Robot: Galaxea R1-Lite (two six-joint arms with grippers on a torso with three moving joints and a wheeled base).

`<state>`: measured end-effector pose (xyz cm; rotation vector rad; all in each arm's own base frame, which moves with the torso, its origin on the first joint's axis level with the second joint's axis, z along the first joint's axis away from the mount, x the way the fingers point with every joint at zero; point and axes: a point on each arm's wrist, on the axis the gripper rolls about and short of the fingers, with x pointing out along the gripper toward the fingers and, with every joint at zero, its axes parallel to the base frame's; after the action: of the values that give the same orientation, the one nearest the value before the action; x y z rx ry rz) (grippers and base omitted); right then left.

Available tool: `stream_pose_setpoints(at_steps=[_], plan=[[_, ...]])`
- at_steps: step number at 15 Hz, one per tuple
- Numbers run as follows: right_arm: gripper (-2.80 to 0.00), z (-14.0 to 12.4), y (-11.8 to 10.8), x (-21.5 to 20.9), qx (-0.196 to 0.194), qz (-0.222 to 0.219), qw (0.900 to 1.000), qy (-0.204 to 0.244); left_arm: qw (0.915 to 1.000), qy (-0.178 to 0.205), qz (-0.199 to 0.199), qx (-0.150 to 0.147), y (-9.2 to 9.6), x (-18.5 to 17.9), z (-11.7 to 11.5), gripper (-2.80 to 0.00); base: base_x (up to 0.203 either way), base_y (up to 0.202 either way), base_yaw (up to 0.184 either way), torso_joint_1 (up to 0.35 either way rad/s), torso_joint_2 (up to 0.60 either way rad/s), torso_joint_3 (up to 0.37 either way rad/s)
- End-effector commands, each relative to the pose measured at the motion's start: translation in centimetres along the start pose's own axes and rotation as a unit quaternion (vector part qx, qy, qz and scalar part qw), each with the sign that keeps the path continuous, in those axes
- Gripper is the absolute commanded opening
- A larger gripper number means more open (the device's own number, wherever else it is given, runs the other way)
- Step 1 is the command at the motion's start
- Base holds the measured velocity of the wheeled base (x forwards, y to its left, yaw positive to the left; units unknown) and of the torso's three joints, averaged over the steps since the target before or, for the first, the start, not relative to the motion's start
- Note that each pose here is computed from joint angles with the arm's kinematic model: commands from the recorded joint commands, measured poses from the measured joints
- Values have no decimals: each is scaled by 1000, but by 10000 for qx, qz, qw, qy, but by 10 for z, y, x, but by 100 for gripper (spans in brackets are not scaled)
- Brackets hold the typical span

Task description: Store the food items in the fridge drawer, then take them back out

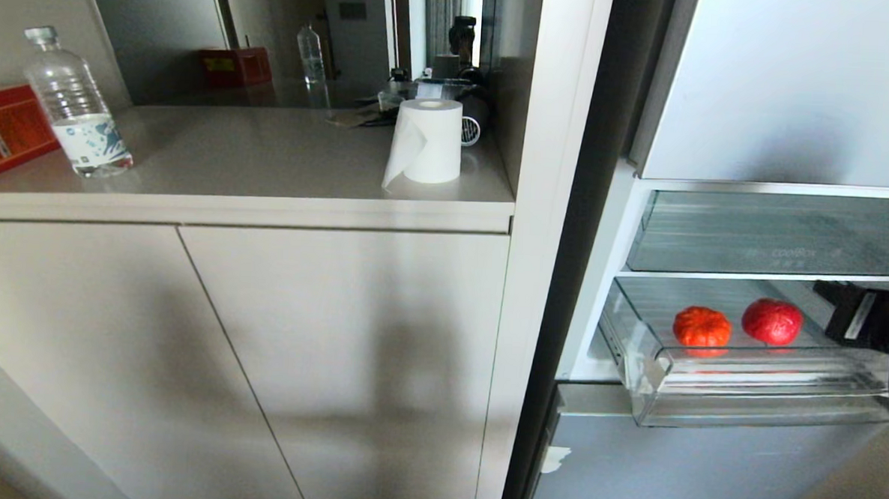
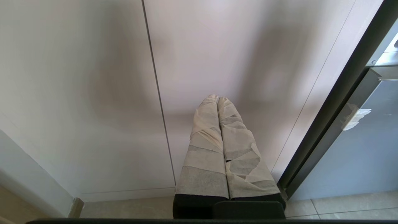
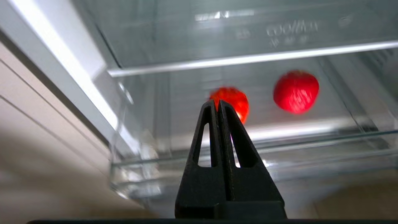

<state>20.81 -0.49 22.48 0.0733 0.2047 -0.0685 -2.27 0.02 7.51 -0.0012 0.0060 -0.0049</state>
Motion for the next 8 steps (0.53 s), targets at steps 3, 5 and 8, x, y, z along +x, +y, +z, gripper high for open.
stream_pose_setpoints(at_steps=[3, 5, 8], plan=[[-280, -5, -20, 49, 39, -112, 9927, 1203, 10000, 6, 1, -1, 0, 0, 0, -280, 0, 0, 0, 0, 0, 0], [-280, -12, -32, 72, 94, -200, 9898, 1408, 10000, 9, 1, -1, 0, 0, 0, -280, 0, 0, 0, 0, 0, 0], [-280, -17, -43, 97, 139, -81, 9895, 1437, 10000, 8, 1, -1, 0, 0, 0, -280, 0, 0, 0, 0, 0, 0]])
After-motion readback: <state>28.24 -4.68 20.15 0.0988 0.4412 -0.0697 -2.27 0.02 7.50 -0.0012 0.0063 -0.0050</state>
